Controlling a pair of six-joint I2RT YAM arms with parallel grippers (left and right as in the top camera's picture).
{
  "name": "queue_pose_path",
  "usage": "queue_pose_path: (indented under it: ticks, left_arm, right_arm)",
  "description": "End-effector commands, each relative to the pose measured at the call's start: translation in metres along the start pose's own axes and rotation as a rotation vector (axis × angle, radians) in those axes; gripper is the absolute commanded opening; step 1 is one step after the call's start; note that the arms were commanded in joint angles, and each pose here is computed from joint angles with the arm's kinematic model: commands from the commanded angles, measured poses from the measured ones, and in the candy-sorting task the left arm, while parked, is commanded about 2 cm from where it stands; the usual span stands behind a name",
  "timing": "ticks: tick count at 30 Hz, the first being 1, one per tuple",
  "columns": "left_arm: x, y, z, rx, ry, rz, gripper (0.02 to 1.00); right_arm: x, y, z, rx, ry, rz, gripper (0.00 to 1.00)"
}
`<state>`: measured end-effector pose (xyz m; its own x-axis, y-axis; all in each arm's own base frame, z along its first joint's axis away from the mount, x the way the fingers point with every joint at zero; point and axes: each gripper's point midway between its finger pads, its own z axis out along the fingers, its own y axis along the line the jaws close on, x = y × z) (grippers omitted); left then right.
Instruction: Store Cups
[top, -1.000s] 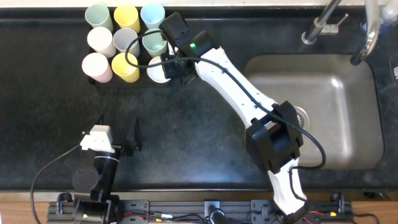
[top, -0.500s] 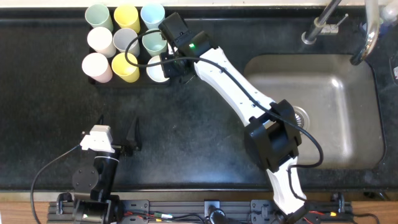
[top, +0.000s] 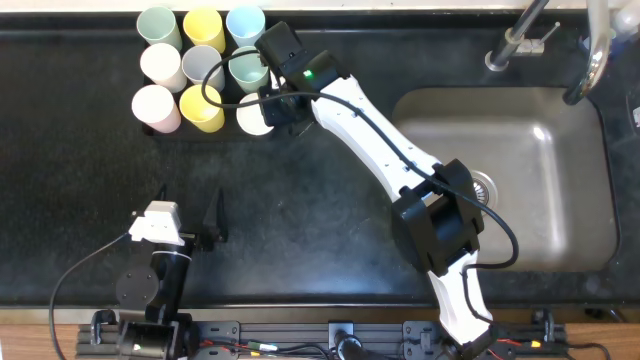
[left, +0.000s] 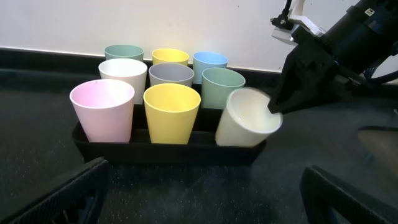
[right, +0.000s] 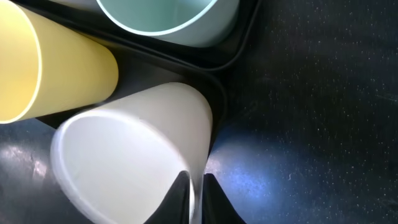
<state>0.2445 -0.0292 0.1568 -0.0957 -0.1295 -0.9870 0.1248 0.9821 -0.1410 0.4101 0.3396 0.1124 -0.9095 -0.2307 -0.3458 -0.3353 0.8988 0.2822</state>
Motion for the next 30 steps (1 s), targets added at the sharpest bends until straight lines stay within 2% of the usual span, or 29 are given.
queue_pose_path:
  ticks: [1,7,12,15,16,20,25,30]
  left_arm:
    - [0.0,-0.001,0.0,0.01,-0.003,0.017,1.0]
    - [0.0,-0.001,0.0,0.01,-0.003,0.017,1.0]
    - [0.0,-0.001,0.0,0.01,-0.003,0.017,1.0]
    - [0.0,-0.001,0.0,0.01,-0.003,0.017,0.998]
    - [0.0,-0.001,0.0,0.01,-0.003,0.017,1.0]
    - [0.0,-0.001,0.0,0.01,-0.003,0.017,1.0]
    - [0.0,-0.001,0.0,0.01,-0.003,0.017,1.0]
    - [0.0,-0.001,0.0,0.01,-0.003,0.017,1.0]
  right_arm:
    - [-0.009,0.007,-0.004,-0.018,-0.025,-0.004,0.13]
    - [-0.012,0.011,-0.011,-0.029,-0.04,-0.007,0.27]
    - [-0.031,0.017,-0.051,-0.06,-0.136,-0.012,0.294]
    - [-0.043,0.016,-0.094,-0.071,-0.215,-0.054,0.321]
    - [-0.047,0.011,-0.128,-0.062,-0.265,-0.107,0.367]
    - [-0.039,-0.006,-0.2,-0.006,-0.35,-0.219,0.527]
    - [-0.022,-0.047,-0.3,0.083,-0.531,-0.251,0.641]
    - [0.021,-0.092,-0.366,0.196,-0.673,-0.241,0.755]
